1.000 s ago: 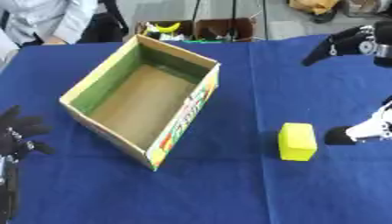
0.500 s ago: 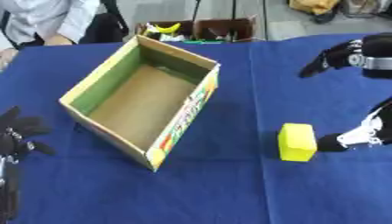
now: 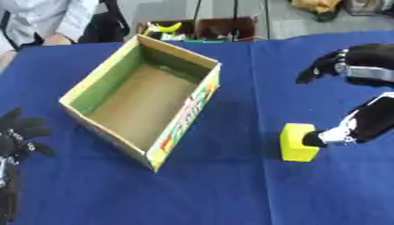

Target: Pick up objects on the table and place them in the box.

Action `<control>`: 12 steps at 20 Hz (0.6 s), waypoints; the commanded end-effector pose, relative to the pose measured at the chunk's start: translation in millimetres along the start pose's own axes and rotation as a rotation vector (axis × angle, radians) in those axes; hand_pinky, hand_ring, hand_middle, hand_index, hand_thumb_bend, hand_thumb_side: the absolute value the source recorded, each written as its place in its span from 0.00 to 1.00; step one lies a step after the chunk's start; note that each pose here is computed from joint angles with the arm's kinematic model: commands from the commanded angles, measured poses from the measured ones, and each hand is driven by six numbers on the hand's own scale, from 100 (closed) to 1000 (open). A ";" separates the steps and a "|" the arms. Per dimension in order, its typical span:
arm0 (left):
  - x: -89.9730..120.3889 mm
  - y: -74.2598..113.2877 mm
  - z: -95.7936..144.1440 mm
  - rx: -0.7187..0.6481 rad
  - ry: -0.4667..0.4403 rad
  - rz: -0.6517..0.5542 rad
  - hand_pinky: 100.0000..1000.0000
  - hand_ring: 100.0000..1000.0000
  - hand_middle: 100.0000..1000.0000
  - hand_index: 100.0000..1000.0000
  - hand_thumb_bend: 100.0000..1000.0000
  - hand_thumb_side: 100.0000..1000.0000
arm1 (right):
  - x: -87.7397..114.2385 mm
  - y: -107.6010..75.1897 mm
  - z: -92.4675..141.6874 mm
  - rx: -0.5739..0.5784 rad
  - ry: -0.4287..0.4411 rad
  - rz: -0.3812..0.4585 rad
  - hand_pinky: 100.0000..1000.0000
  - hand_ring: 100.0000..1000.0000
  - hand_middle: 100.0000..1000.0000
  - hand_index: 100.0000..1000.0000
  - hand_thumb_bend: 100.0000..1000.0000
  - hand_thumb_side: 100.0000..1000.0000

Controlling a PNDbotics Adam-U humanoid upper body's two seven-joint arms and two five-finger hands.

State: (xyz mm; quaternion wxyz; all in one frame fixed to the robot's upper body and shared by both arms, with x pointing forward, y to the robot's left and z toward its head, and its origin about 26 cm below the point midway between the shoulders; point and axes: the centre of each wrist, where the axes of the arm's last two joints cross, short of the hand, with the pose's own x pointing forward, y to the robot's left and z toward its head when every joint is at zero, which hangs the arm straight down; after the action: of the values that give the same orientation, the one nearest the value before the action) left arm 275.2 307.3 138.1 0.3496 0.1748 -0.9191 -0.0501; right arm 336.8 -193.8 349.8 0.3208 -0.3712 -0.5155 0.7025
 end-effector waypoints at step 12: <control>5.5 0.9 -4.0 -0.003 -0.028 0.001 0.40 0.65 0.67 0.92 0.09 1.00 | -9.6 13.9 -22.9 0.082 0.053 0.008 0.81 0.84 0.77 0.91 0.48 0.49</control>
State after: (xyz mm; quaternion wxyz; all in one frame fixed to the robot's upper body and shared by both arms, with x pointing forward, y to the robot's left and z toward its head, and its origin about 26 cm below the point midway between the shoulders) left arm 275.3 305.9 137.2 0.3495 0.1720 -0.9198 -0.0481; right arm 361.5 -192.1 326.3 0.3491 -0.3692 -0.4769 0.7172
